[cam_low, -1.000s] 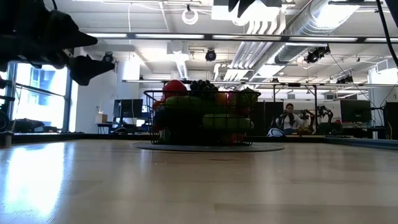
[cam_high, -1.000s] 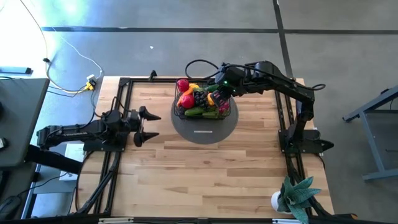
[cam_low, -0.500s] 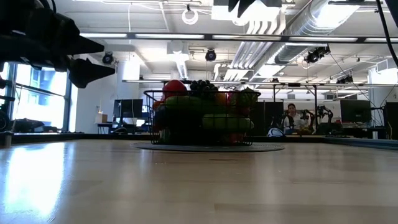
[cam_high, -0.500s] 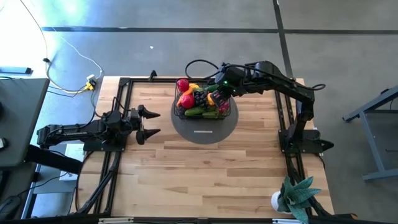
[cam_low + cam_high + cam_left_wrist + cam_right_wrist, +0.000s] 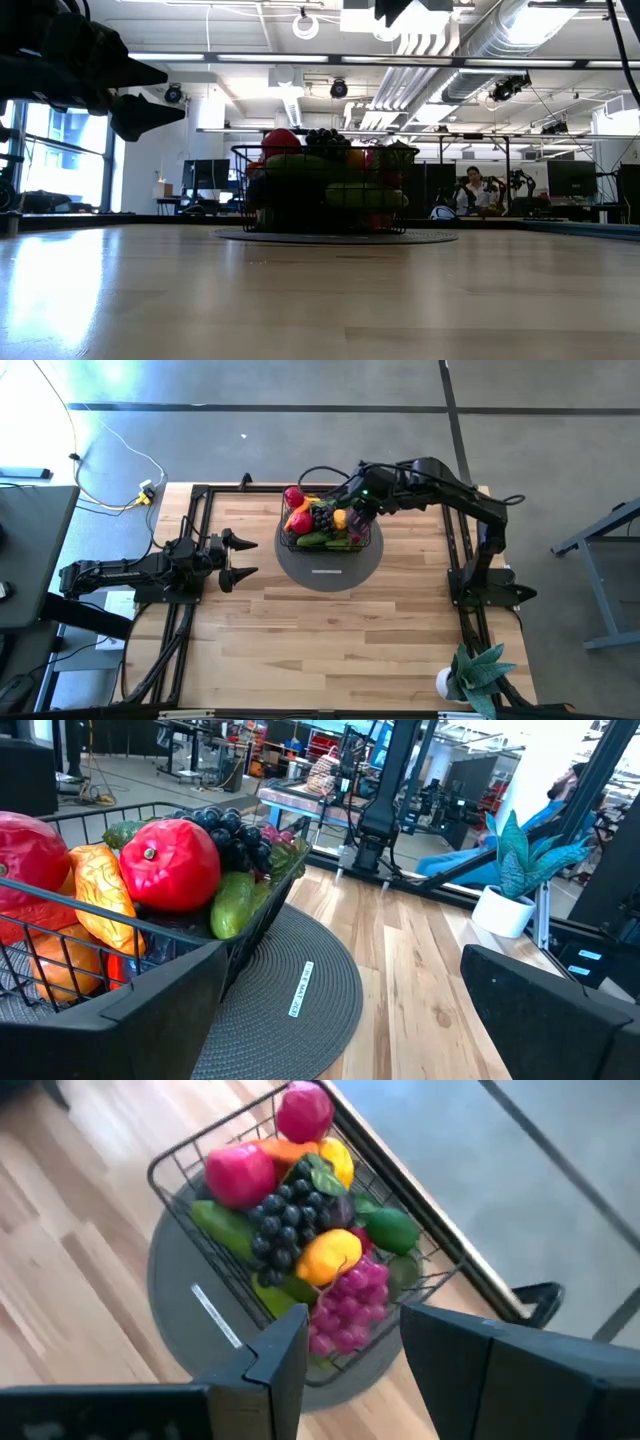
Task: Build produce basket
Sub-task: Return to Home Position
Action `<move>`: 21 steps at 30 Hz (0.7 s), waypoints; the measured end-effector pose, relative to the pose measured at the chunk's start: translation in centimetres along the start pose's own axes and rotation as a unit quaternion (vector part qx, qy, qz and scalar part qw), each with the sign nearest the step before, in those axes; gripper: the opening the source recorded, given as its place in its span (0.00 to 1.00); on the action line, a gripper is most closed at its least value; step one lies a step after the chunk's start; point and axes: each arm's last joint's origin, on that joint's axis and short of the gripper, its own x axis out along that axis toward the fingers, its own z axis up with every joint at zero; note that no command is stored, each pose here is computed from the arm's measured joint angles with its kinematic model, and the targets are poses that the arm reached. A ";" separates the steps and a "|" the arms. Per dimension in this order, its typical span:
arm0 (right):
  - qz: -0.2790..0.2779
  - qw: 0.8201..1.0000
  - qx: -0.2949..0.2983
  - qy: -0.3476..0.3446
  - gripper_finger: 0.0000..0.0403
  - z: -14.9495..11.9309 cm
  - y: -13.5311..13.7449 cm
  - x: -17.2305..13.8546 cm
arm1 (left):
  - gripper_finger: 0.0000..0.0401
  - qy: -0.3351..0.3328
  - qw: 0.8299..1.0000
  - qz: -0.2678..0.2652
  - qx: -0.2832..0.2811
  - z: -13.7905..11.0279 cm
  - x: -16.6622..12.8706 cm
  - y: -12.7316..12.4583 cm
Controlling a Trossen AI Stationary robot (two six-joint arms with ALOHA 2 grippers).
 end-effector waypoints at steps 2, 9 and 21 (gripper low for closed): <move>0.001 1.000 -0.020 -0.012 0.36 -0.2 -0.1 -0.8 | 0.98 0.000 1.000 0.000 0.000 0.0 0.0 0.0; 0.005 0.995 -0.058 -0.081 0.36 -2.1 -2.6 -6.3 | 0.98 0.000 1.000 0.000 0.000 0.0 0.0 0.0; -0.001 0.993 -0.051 -0.107 0.36 -8.4 -4.8 -8.1 | 0.98 0.000 1.000 0.001 0.000 0.0 0.0 0.0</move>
